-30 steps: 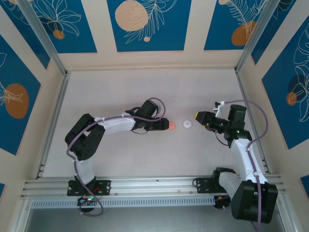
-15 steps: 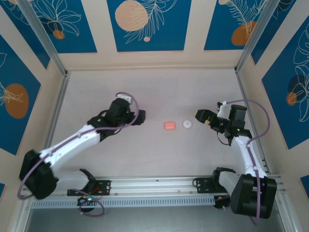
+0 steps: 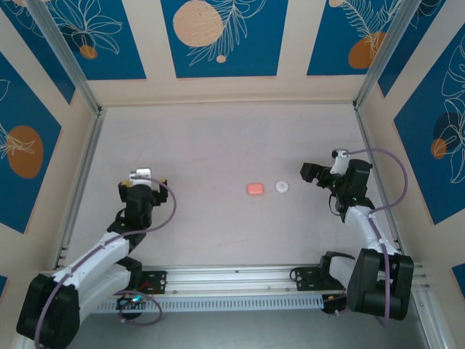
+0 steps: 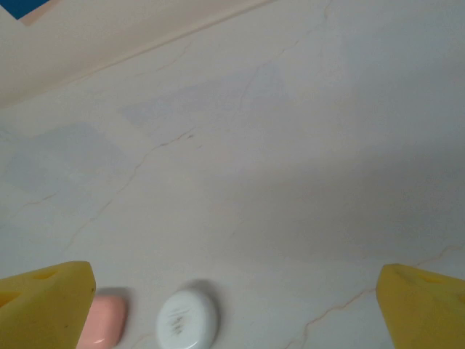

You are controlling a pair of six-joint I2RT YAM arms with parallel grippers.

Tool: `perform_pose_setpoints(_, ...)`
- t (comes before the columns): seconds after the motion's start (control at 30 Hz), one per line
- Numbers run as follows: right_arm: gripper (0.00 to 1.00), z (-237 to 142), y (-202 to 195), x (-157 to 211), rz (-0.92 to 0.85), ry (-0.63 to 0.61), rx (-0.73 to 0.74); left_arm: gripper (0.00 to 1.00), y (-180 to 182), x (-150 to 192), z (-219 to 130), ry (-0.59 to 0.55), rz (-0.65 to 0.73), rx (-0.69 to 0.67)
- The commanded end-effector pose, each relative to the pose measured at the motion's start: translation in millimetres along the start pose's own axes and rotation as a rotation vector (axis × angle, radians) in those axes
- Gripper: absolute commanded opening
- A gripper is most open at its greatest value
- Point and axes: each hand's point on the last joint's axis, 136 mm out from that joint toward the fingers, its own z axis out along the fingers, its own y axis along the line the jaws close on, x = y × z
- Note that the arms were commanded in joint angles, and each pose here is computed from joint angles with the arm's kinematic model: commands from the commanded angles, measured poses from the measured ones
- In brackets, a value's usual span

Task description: Insert wireless bluetooth earbuds into charging case

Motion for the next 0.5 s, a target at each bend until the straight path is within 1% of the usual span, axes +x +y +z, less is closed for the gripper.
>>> perform_pose_setpoints(0.0, 0.99, 3, -11, -19, -0.127, -0.141, 0.046, 1.0, 12, -16, 9, -0.166, -0.035, -0.045)
perform_pose_setpoints(0.03, 0.99, 5, -13, -19, -0.14, -0.147, 0.047, 1.0, 16, -18, 12, -0.19, -0.039, -0.068)
perform_pose_setpoints(0.1, 0.99, 14, -15, -15, -0.15, -0.13, 0.034, 1.0, 5, -19, 20, -0.192, 0.002, -0.023)
perform_pose_setpoints(0.17, 0.99, 24, -18, -10, -0.137, -0.121, 0.012, 1.0, 1, -25, 31, -0.226, 0.014, -0.02)
perform_pose_setpoints(0.23, 0.99, 33, -23, -10, -0.108, -0.143, 0.006, 1.0, -10, -29, 40, -0.273, 0.051, 0.009)
perform_pose_setpoints(0.27, 0.99, 36, -23, -11, -0.096, -0.136, -0.005, 1.0, -11, -22, 51, -0.259, 0.059, -0.002)
perform_pose_setpoints(0.3, 0.99, 40, -22, -12, -0.085, -0.124, -0.019, 1.0, -18, -20, 57, -0.279, 0.073, 0.022)
perform_pose_setpoints(0.33, 0.99, 42, -20, -11, -0.081, -0.106, -0.038, 1.0, -22, -18, 58, -0.262, 0.079, 0.054)
perform_pose_setpoints(0.4, 0.99, 41, -17, -10, -0.092, -0.112, -0.058, 1.0, -16, -12, 57, -0.239, 0.036, 0.072)
perform_pose_setpoints(0.47, 0.99, 40, -13, -11, -0.1, -0.123, -0.071, 1.0, -16, -9, 68, -0.223, 0.037, 0.069)
